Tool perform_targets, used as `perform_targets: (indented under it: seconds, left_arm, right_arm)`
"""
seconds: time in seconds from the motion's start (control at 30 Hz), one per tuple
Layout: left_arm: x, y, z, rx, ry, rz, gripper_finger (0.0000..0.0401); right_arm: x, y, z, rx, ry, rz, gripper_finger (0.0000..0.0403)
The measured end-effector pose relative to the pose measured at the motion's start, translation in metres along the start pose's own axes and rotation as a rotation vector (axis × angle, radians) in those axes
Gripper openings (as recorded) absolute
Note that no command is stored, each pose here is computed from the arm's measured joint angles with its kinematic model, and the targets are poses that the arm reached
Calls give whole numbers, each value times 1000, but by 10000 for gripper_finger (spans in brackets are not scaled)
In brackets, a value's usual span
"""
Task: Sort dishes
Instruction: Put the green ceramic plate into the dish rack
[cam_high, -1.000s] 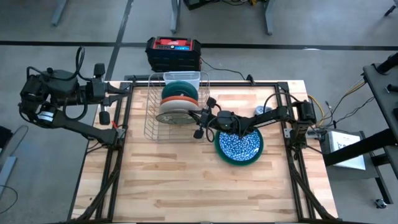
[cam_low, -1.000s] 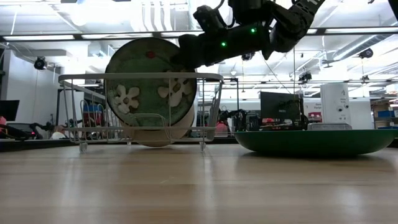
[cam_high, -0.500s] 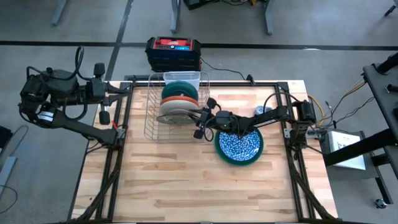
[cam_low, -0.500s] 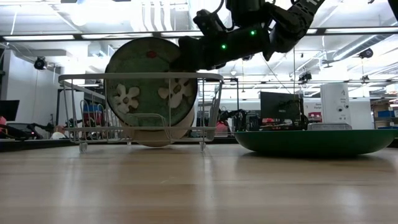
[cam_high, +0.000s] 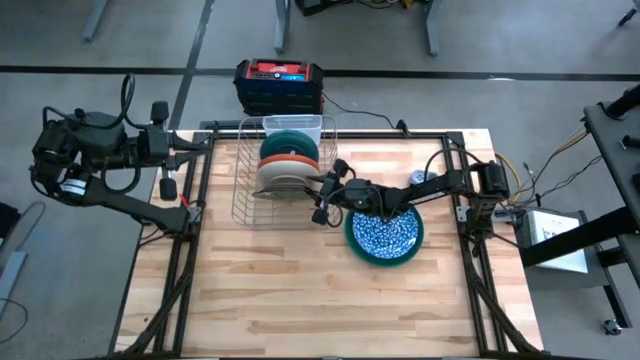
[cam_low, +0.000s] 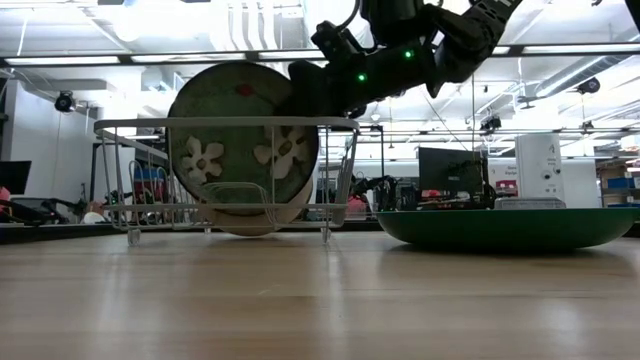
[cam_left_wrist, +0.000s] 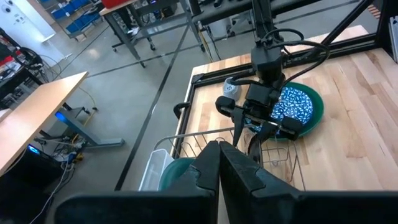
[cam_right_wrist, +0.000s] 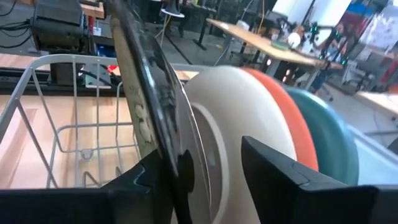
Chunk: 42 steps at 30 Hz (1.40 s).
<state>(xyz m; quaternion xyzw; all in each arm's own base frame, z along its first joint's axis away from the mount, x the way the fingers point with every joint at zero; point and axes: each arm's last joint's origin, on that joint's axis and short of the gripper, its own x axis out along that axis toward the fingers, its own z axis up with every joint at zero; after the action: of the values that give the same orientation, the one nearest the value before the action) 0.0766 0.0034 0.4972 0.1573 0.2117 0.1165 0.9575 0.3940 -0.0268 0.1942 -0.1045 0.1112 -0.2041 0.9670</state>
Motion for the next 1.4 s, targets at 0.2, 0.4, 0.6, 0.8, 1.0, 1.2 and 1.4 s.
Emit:
perform_targets:
  seconds: [0.2,0.4,0.6,0.8,1.0,1.2,1.4]
  left_arm:
    - [0,0,0,0,0,0,0]
    - [1,0,0,-8,2,0,0]
    - [1,0,0,-8,2,0,0]
    - [1,0,0,-21,2,0,0]
    - [1,0,0,-29,3,0,0]
    - [1,0,0,-29,3,0,0]
    - [1,0,0,-30,3,-1,0]
  right_arm:
    - [0,0,-4,62,39,3,179]
    - [0,0,-7,128,70,5,190]
    - [0,1,-9,179,92,4,199]
    - [1,1,-7,181,119,6,203]
    - [8,1,7,144,211,14,206]
    - [12,-1,26,151,299,7,239]
    - [14,-3,39,150,323,7,274]
